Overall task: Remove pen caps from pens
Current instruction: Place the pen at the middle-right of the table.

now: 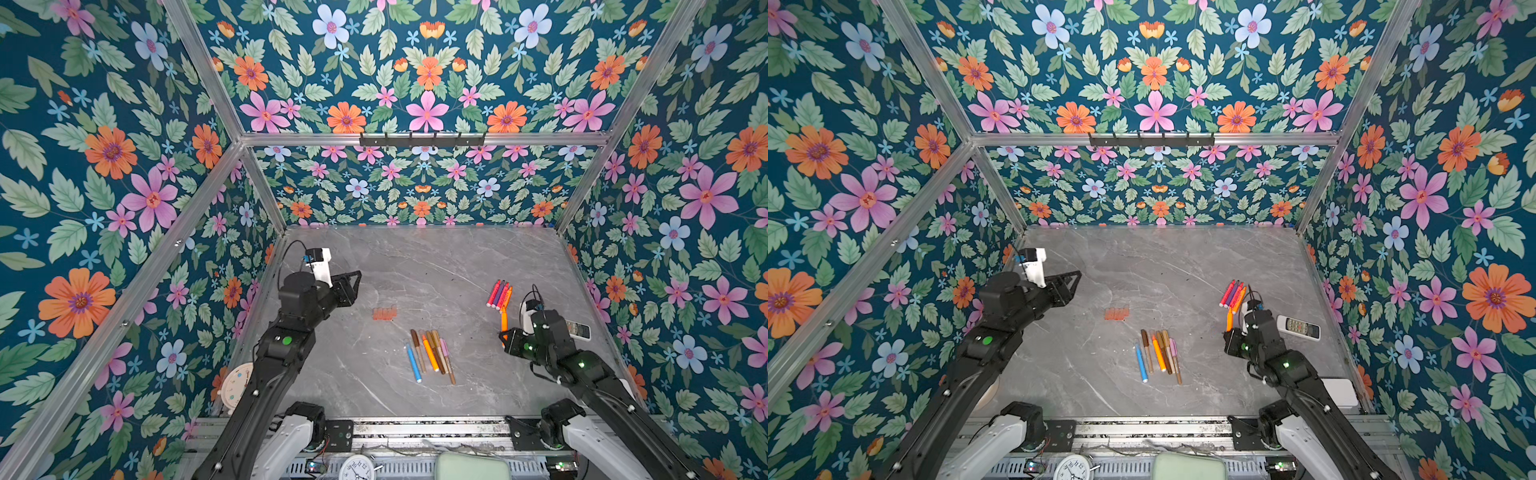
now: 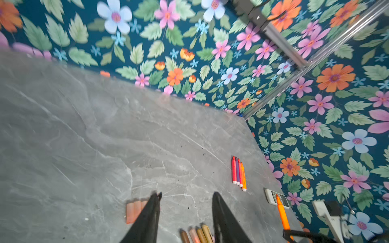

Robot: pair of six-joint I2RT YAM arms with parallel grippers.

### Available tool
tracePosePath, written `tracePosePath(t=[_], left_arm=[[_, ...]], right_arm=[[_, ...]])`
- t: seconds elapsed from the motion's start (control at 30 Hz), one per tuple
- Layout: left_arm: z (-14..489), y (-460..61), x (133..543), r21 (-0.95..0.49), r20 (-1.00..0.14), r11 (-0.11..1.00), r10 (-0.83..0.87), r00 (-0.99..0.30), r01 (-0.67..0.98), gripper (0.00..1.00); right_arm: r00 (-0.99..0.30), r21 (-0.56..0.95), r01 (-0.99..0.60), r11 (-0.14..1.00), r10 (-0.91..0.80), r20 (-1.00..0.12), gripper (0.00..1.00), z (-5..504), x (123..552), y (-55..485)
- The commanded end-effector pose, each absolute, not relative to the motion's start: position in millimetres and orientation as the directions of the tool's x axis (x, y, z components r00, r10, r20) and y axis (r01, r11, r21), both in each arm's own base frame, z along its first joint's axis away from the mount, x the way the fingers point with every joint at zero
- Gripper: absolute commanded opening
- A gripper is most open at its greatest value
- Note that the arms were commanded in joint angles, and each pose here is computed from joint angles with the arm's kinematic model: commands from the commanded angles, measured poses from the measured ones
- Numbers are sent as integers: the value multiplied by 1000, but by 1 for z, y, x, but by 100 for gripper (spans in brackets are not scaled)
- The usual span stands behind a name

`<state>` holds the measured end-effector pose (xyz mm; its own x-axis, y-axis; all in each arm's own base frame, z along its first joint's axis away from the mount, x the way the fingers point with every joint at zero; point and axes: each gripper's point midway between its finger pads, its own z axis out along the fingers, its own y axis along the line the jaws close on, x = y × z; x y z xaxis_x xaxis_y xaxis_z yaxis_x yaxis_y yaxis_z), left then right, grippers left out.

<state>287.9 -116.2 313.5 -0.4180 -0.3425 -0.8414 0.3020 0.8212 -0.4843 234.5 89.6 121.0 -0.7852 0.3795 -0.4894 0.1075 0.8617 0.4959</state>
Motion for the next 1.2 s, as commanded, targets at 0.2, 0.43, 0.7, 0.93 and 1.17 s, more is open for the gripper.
tracePosePath(t=[0.2, 0.43, 0.7, 0.93, 1.17], left_arm=[[289, -104, 241, -344, -882, 873, -174, -438, 346, 50], [294, -101, 230, -342, -880, 874, -171, -443, 344, 50], [291, -106, 229, -358, -881, 858, -180, -437, 369, 50], [289, -106, 231, -360, -877, 860, -179, -445, 362, 49], [288, -105, 232, -357, -878, 864, -181, -444, 354, 49]], right_arm=[[-753, 586, 233, 776, 526, -397, 0, 117, 293, 43], [-735, 558, 322, 765, 574, -362, 0, 93, 319, 12], [-738, 564, 352, 747, 592, -323, 0, 71, 333, 5], [-752, 562, 369, 740, 594, -288, 0, 53, 342, 4], [-764, 593, 362, 719, 593, -253, 2, 48, 352, 9]])
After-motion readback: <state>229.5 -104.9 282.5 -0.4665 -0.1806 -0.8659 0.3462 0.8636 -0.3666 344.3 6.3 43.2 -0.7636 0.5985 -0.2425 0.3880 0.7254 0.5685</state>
